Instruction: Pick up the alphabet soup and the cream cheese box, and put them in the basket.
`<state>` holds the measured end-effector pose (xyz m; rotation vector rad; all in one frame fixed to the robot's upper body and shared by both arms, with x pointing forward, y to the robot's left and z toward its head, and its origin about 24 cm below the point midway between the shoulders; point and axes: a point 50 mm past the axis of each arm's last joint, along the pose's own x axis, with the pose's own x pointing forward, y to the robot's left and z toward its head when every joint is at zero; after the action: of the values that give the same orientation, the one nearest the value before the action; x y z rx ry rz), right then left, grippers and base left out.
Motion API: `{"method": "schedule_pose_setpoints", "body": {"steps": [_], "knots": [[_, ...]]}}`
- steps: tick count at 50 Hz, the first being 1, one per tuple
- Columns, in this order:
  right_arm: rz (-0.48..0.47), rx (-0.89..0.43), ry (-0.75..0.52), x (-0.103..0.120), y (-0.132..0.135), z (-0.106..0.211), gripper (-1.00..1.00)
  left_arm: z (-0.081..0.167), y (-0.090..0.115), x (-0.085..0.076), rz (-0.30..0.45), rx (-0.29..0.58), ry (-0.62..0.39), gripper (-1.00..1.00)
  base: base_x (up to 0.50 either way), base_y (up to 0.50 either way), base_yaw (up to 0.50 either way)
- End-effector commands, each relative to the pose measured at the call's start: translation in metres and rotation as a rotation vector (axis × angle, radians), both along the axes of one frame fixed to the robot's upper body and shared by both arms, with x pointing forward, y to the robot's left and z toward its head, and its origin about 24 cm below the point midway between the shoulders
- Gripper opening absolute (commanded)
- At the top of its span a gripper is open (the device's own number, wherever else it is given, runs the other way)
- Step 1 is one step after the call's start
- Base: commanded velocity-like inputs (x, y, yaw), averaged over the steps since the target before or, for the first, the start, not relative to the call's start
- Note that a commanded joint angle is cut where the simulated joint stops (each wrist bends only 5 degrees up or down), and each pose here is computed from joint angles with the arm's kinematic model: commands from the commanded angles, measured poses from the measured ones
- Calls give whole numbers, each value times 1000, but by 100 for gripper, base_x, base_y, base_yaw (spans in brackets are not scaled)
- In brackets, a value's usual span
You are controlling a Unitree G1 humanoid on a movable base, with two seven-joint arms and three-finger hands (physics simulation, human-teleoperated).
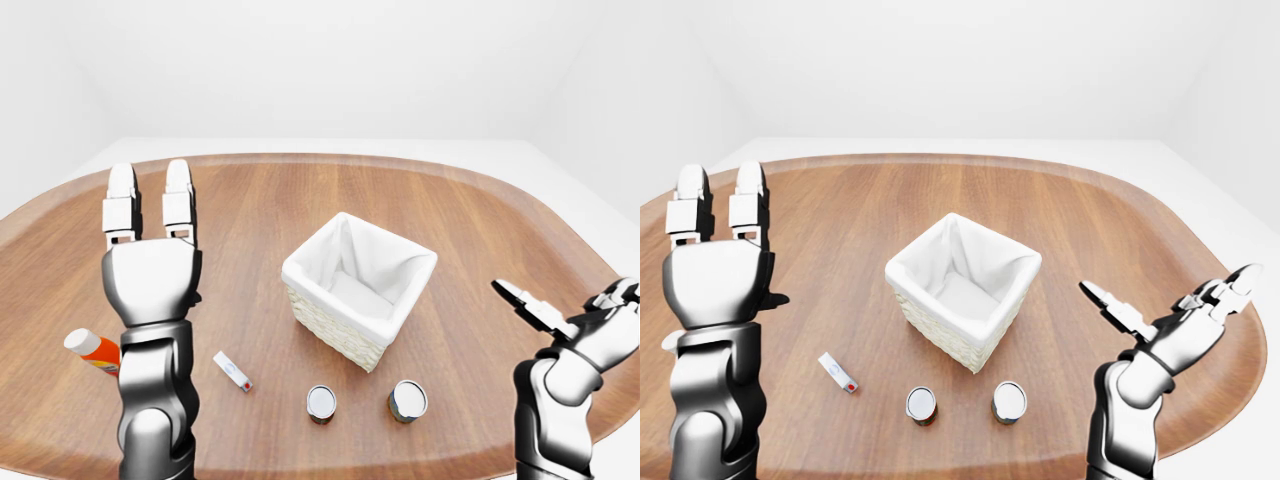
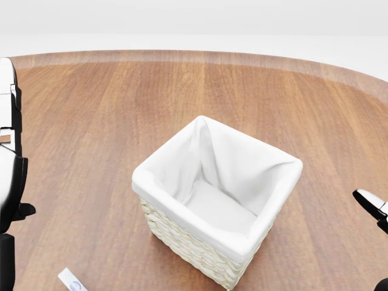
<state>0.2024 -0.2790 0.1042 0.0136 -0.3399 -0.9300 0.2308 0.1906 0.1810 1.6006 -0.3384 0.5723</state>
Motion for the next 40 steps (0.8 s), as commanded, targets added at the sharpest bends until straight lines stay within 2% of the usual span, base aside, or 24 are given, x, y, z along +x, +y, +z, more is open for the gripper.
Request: {"method": "schedule_pose_setpoints", "body": {"steps": [1,30,37,40], "knots": [[-1,-11,-9,-1,1,3,100,6,1,-3,32,25,-5,100,0,0,0],[-3,-11,-10,-1,1,3,100,6,1,-3,31,25,-5,100,0,0,0],[-2,-11,-13,-1,1,4,100,-4,6,-4,39,28,53,100,0,0,0],[-2,-9,-8,-1,1,3,100,-3,6,-5,59,74,42,100,0,0,0]]}}
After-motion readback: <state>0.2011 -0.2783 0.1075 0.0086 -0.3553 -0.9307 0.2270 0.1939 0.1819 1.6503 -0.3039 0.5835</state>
